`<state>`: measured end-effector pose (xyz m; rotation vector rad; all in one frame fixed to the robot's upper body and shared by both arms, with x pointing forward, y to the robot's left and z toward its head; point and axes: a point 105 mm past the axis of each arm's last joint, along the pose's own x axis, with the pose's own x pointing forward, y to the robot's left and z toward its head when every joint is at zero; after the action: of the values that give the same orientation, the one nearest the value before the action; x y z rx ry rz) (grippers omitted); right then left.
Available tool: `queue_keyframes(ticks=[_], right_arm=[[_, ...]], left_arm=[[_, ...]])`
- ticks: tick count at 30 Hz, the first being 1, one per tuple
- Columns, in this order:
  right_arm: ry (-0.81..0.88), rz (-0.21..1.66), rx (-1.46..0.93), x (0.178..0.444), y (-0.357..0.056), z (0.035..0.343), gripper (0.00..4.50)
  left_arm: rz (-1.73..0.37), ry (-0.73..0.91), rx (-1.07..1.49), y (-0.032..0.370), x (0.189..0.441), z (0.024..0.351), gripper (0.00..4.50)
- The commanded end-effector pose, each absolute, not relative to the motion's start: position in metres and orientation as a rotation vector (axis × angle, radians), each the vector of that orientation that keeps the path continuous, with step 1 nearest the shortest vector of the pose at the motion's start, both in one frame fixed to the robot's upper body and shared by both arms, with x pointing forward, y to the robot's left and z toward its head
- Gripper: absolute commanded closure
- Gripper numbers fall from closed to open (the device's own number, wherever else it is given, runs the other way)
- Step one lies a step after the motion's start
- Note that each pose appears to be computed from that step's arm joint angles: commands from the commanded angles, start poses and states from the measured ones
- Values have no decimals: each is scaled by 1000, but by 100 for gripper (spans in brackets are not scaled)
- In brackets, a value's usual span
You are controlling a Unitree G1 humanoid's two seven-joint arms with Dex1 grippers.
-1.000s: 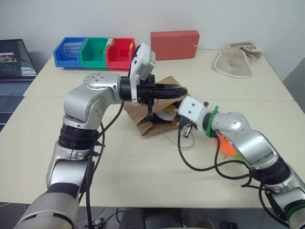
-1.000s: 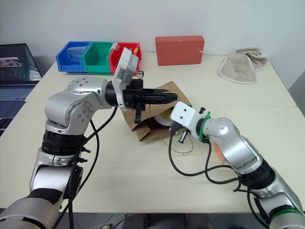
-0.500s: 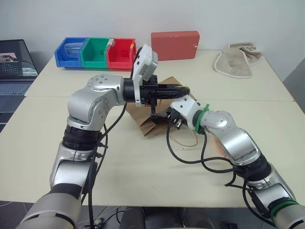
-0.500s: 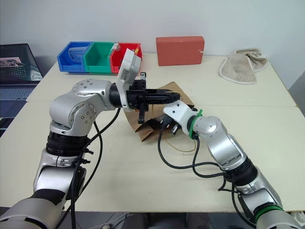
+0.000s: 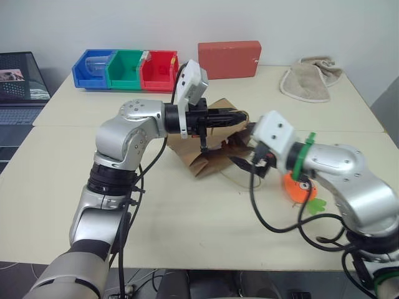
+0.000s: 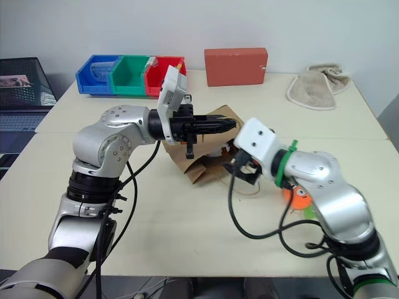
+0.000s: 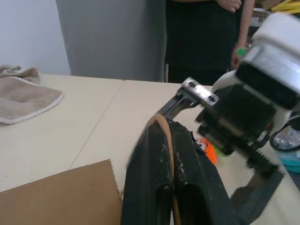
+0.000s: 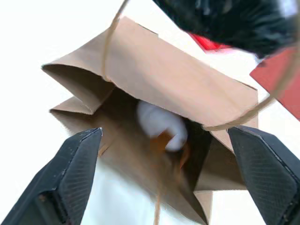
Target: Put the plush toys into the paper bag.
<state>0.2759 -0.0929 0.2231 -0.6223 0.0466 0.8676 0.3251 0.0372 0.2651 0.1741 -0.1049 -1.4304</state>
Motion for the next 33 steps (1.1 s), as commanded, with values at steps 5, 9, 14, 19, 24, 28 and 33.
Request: queue_keyframes(ticks=[5, 9, 14, 19, 24, 28, 33], right_arm=[[275, 810, -705, 225, -166, 208, 5], [402, 755, -726, 211, -188, 185, 5], [493, 663, -770, 213, -211, 143, 5], [449, 588, -828, 229, -222, 132, 21], [418, 537, -864, 241, -227, 126, 168], [397, 519, -856, 246, -226, 124, 319], [373, 506, -860, 249, -229, 126, 442]], left_arm=[[-1418, -148, 167, 40, 325, 274, 450], [-1416, -145, 167, 42, 326, 274, 450], [-1418, -147, 147, 46, 328, 281, 450], [-1417, -149, 146, 47, 327, 283, 450], [-1408, -155, 145, 49, 327, 286, 450], [-1402, -158, 146, 49, 328, 286, 450], [-1399, -158, 141, 50, 328, 286, 450]])
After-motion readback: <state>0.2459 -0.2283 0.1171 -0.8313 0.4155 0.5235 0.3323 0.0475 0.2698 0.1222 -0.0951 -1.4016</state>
